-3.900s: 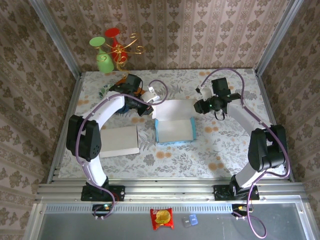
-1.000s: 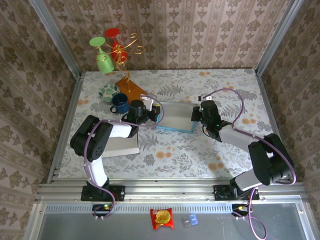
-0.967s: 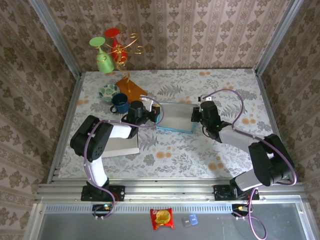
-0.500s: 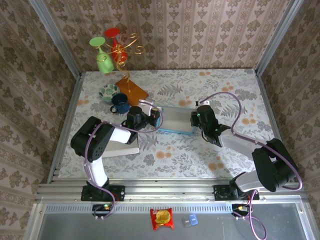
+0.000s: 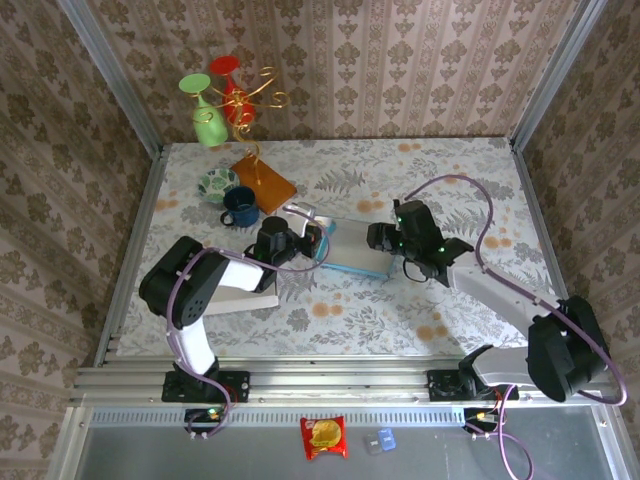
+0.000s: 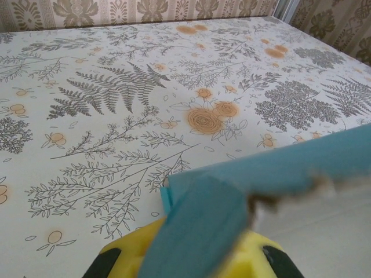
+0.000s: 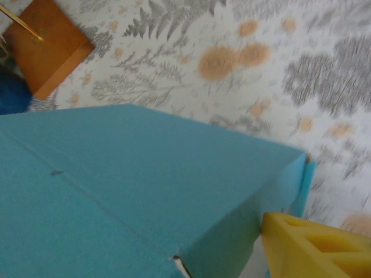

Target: Fold the paper box

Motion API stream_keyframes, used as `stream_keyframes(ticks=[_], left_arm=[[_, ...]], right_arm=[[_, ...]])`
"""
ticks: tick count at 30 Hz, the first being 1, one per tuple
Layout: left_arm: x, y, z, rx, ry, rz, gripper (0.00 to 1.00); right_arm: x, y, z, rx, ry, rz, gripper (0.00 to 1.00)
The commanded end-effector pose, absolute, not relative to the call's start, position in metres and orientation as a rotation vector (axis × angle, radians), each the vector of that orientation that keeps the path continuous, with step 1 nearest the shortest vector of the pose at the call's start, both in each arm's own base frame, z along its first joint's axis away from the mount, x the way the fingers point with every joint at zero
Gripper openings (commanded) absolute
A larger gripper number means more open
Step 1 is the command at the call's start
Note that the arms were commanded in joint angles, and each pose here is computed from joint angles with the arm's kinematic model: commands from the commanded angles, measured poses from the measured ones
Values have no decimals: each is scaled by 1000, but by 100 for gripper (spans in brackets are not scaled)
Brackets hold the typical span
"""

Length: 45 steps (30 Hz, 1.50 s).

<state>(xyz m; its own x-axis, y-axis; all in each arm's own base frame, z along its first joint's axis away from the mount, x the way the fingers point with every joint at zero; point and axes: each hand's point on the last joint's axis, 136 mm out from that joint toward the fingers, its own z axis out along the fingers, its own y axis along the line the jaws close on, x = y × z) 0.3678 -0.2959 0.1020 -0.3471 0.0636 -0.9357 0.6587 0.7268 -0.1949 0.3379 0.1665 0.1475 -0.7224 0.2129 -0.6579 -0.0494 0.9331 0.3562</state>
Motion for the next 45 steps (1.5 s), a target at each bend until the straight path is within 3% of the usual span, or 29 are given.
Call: stream_keyframes(ticks=[1, 12, 22, 30, 45], left_arm=[[368, -301, 114, 605, 1820, -651, 0], [367, -305, 113, 628, 1835, -601, 0], [368, -305, 113, 622, 1835, -583, 0], [370, -307, 114, 627, 1832, -579, 0], [368, -311, 116, 639, 1832, -575, 0]], right_arm=[[309, 173, 147, 237, 2460, 619, 76], [292, 184, 161, 270, 2591, 792, 88], [288, 182, 203, 511, 2521, 1170, 88], [299, 163, 225, 730, 2412, 1379, 84], [305, 123, 173, 1069, 2583, 1269, 72]])
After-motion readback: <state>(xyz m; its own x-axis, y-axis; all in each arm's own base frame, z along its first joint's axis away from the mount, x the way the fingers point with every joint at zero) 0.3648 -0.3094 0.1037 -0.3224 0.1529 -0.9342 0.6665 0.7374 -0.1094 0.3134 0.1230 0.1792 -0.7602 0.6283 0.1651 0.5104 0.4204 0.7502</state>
